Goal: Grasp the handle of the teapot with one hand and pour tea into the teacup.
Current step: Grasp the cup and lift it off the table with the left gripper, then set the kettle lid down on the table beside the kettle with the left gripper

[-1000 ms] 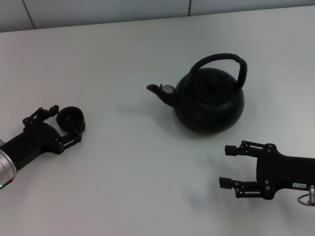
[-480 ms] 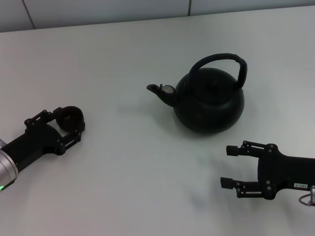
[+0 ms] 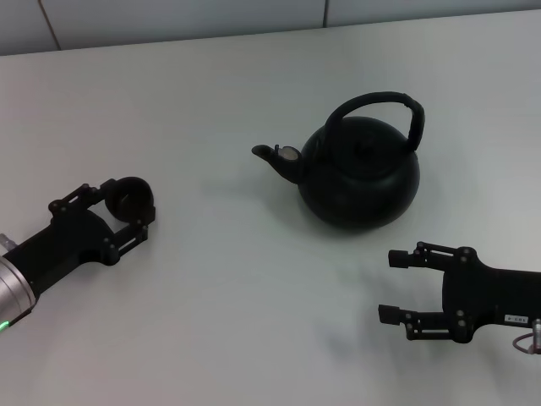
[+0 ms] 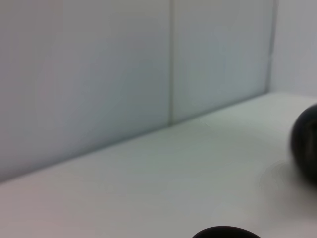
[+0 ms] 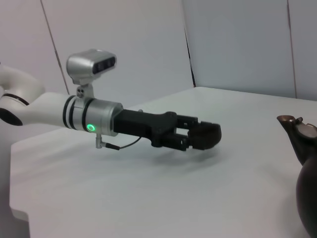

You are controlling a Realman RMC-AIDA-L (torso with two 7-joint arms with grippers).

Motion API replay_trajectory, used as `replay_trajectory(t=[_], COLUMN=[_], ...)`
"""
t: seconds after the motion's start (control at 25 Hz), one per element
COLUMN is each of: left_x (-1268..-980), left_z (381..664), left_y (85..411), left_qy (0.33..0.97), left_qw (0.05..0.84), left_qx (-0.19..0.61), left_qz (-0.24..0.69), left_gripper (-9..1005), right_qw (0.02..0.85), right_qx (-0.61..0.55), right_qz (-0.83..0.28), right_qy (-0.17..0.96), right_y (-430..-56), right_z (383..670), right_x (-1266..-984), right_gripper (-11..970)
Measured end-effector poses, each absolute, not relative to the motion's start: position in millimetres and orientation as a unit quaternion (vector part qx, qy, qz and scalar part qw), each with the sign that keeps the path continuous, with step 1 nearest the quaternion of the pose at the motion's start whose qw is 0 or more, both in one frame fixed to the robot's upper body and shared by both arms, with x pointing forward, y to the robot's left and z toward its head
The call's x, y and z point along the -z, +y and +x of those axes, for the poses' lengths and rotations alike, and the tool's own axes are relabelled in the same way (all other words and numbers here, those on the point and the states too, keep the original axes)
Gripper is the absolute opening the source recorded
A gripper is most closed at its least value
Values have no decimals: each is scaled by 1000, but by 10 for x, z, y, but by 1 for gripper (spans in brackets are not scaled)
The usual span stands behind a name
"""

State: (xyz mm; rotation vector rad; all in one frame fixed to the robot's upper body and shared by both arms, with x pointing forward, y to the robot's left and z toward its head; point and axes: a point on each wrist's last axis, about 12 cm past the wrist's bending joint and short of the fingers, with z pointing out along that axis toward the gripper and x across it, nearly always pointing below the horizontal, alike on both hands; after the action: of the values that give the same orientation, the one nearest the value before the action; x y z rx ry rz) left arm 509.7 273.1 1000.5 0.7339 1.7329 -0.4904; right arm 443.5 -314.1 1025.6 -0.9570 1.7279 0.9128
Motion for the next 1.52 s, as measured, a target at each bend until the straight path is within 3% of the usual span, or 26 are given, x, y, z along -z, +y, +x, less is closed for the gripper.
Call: replay_trajectory(t=[0.56,0.96,1.52], left_x=[-10083,-10060,-9979], left_z=[5133,5228,5182], left_y=[2332,2064,1972], left_qy=[700,705,711], left_qw=[558,542,534], left_qx=[280,279,258], left_qz=[347,362,378], left_gripper=[719,736,759], right_qw=[464,464,463], right_qx=[-372,-374,-375], right_qz=[-390,-392,-392], right_qy=[703,701,701], right_y=[-3140,-3127,-3121], right_z=[4438,4447,4447], right_x=[-10258,-10261,-10260], right_gripper=[812,812,812])
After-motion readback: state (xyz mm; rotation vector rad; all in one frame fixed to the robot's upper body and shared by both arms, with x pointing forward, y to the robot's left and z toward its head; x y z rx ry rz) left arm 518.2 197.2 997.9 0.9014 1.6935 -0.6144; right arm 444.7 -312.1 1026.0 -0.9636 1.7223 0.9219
